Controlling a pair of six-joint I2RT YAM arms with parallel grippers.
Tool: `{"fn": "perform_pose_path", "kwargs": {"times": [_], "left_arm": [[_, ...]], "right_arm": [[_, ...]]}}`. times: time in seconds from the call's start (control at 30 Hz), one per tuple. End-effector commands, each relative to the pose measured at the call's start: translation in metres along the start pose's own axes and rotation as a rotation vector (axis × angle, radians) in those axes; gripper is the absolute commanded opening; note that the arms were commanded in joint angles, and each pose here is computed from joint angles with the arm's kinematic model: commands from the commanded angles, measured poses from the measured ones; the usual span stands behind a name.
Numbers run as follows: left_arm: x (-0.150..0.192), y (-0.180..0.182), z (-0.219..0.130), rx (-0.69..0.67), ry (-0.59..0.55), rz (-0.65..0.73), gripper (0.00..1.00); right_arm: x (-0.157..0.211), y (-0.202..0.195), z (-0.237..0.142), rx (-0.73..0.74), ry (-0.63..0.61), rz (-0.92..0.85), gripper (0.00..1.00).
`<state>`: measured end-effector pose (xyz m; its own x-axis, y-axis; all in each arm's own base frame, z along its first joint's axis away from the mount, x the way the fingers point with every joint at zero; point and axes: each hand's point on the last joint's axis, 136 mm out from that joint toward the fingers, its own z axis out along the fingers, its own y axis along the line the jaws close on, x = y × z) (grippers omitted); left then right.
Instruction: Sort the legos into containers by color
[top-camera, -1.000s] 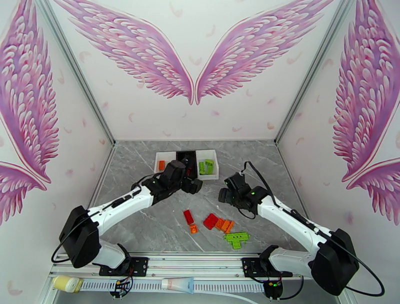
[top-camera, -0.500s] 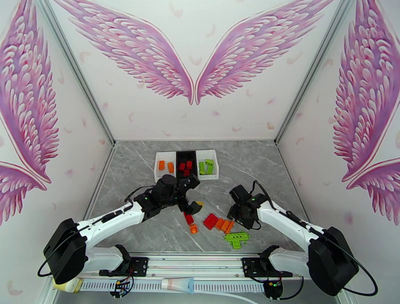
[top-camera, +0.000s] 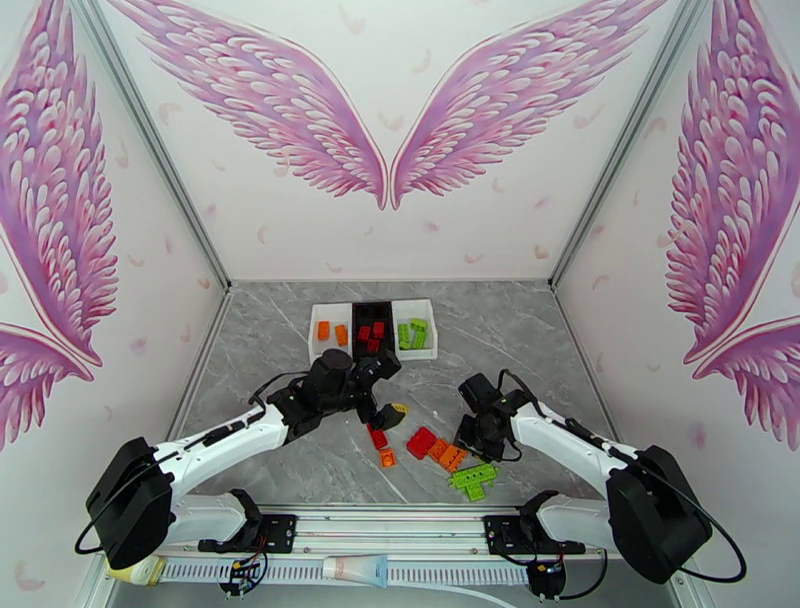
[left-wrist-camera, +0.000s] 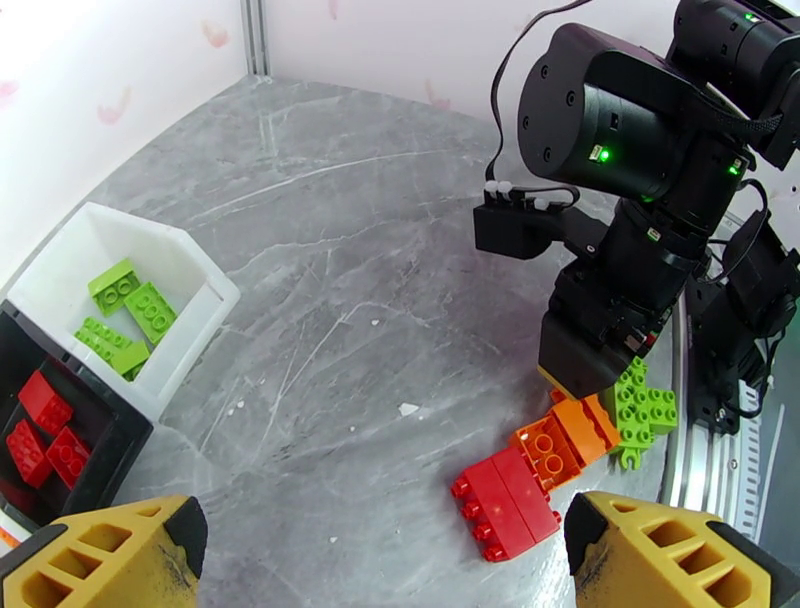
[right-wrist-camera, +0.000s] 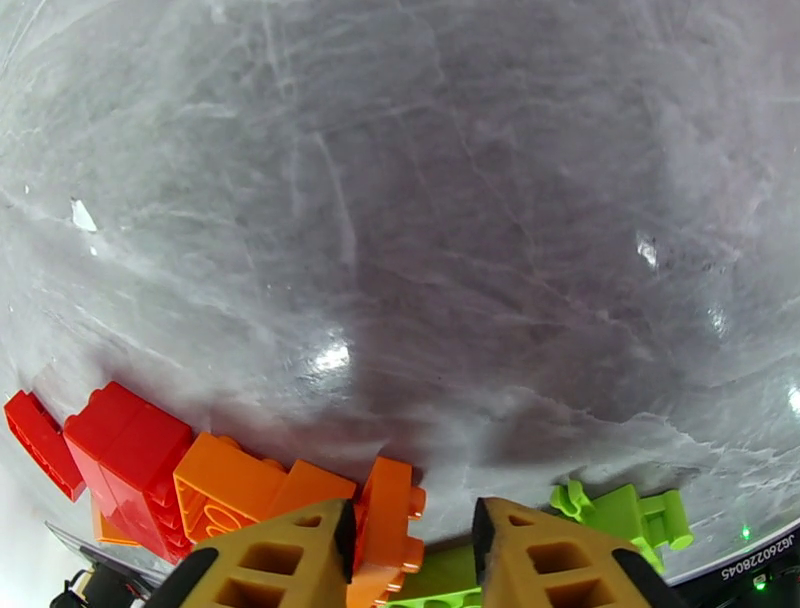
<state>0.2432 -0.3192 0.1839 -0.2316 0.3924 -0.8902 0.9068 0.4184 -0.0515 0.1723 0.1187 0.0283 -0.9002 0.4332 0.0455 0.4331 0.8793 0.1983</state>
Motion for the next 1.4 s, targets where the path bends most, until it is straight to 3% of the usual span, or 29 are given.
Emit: {"fn": "perform_pose_path", "kwargs": {"times": [0.0, 0.33, 0.83, 1.2, 1.37], "left_arm": [[-0.003, -0.005, -0.007, 0.004, -0.025, 0.013, 0.99], [0.001, -0.005, -0.012, -0.010, -0.026, 0.032, 0.99], [0.007, 0.007, -0.024, -0.044, -0.044, 0.031, 0.99], [0.013, 0.049, -0.078, -0.198, -0.110, -0.063, 0.99], [0.023, 0.075, -0.103, -0.313, -0.102, -0.132, 0.99]], "right_arm": [[0.001, 0.003, 0.001, -0.034, 0.004, 0.024, 0.34], [-0.011, 0.009, -0.009, -0.035, -0.050, 0.061, 0.15], [-0.057, 0.031, -0.055, -0.007, -0.249, 0.042, 0.16], [-0.110, 0.105, -0.084, -0.075, -0.360, -0.081, 0.16], [-0.125, 0.169, -0.099, -0.153, -0.435, -0.228, 0.17]]}}
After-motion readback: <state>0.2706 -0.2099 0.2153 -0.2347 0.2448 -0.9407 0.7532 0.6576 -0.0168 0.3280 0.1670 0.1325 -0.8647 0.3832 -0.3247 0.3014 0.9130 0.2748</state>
